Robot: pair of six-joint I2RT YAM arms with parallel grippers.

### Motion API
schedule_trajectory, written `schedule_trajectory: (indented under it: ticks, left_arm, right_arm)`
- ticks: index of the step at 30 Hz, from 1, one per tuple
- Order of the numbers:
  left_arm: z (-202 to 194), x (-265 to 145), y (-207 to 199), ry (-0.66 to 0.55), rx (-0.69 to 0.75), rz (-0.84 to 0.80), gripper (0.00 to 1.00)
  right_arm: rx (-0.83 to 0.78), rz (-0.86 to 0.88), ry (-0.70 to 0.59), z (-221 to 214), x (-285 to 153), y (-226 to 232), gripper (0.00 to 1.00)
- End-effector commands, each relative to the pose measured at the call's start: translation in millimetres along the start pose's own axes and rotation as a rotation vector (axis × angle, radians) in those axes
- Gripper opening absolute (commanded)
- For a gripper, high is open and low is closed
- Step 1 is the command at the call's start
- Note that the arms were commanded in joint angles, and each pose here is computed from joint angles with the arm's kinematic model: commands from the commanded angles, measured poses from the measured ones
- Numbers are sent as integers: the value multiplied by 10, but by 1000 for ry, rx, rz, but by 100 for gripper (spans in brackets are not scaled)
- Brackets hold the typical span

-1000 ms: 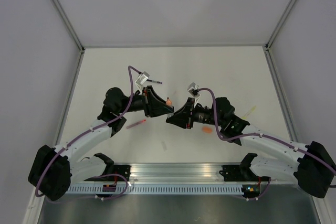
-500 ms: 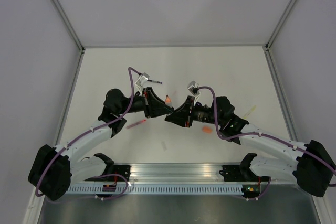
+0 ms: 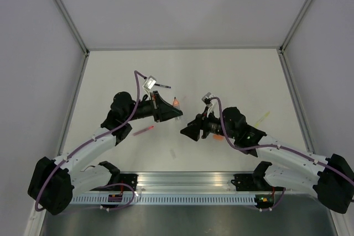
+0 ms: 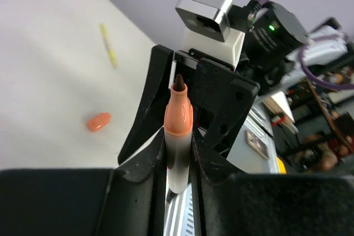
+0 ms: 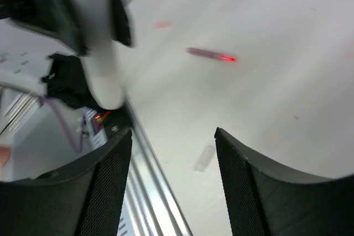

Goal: Insert the pens into the pen caps

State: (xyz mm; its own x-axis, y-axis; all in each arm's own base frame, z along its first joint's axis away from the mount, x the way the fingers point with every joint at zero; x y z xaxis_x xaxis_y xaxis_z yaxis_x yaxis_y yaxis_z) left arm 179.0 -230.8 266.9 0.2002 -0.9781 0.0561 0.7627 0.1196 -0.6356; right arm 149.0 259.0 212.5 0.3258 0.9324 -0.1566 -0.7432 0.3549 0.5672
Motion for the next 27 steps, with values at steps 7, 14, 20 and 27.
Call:
schedule_trajectory:
  ticks: [7,14,20,27]
  left_arm:
    - [-42,-246,395,-35,27,445,2]
    - [-351,-485,576,-81,77,543,2]
    - [-331,-581,492,-163,91,546,2]
    - [-250,-778,395,-295,120,615,2]
  right_arm:
    - [303,-1017,-65,-319,-552,-986,67]
    - [-94,-901,293,-192,-408,-1002,74]
    - [-345,-835,631,73,-303,-1094,73]
    - [-460,-486,891,73,-294,-1116,73]
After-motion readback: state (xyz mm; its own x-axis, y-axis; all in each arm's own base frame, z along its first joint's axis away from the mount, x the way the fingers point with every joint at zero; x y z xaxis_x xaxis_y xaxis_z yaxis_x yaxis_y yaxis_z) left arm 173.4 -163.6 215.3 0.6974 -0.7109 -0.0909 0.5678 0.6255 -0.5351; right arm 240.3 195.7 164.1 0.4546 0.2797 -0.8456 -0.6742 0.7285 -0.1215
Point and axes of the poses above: each gripper's point midway between its finger pads, its own x axis out along the fingers, its own y axis along the line the jaws close on, z = x × y, the point moved 6 cm from there along -x, back along the fingers, and after that the axes turned 2 degrees about x, right-handed, at the moved point
